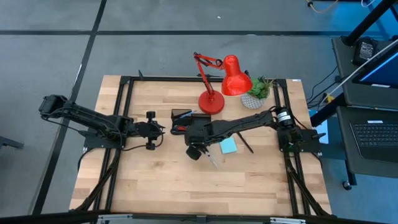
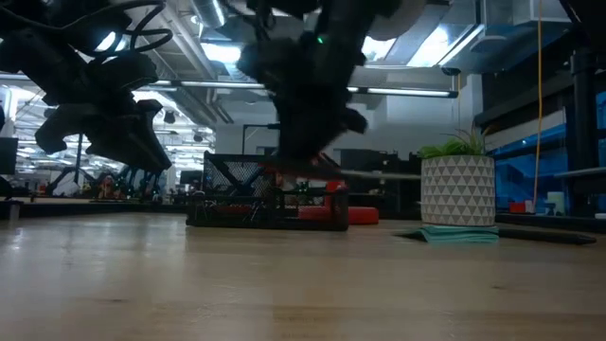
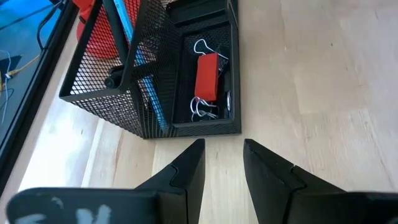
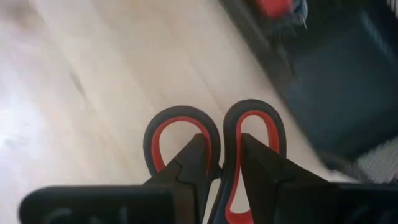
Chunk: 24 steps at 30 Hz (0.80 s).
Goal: Pick and place office supplies into organizer
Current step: Put the black scissors into the black desk organizer
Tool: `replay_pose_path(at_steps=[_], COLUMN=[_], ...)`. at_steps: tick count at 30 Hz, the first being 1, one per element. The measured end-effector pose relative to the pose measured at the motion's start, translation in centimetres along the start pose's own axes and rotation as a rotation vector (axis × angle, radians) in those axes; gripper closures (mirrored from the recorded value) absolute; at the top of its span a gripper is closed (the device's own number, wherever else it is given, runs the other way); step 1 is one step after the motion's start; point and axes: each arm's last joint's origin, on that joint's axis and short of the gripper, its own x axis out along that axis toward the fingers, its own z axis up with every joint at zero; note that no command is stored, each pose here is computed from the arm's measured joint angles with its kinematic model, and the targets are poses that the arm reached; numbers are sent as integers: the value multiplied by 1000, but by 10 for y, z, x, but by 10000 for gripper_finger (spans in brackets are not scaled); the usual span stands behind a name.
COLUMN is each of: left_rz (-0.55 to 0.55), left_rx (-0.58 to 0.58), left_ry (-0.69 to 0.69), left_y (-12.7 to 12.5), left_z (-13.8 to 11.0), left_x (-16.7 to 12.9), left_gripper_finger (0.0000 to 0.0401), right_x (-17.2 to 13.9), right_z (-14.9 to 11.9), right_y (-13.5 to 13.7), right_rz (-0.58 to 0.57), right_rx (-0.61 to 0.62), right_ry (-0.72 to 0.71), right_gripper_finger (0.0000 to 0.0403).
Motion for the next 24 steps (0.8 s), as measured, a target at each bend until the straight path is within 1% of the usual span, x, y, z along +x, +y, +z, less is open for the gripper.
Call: replay_pose_path(at_steps=[4,7,15,20,24], left_rz=[0,0,-2,-38,-108], left_rx=[-8,-8,-36,-82,-120], left_ry=[0,0,3,43,52], left_y=[0,0,0,-1,-4], left_z=[0,0,0,-4,-5], left_x=[0,0,0,0,0], left_gripper_finger=[297,297,297,297,297], right_x=[-13,-21,-32,-35,-38], right_z=[14,24,47,64,78], right_y=[7,10,15,11,4], right_rz=[-3,-36,-60,-61,-86], right_rx=[-58,-103,-197,-250,-281], right_ry=[-108,-210,-428,-547,-628], right_gripper_finger=[323,323,323,323,323])
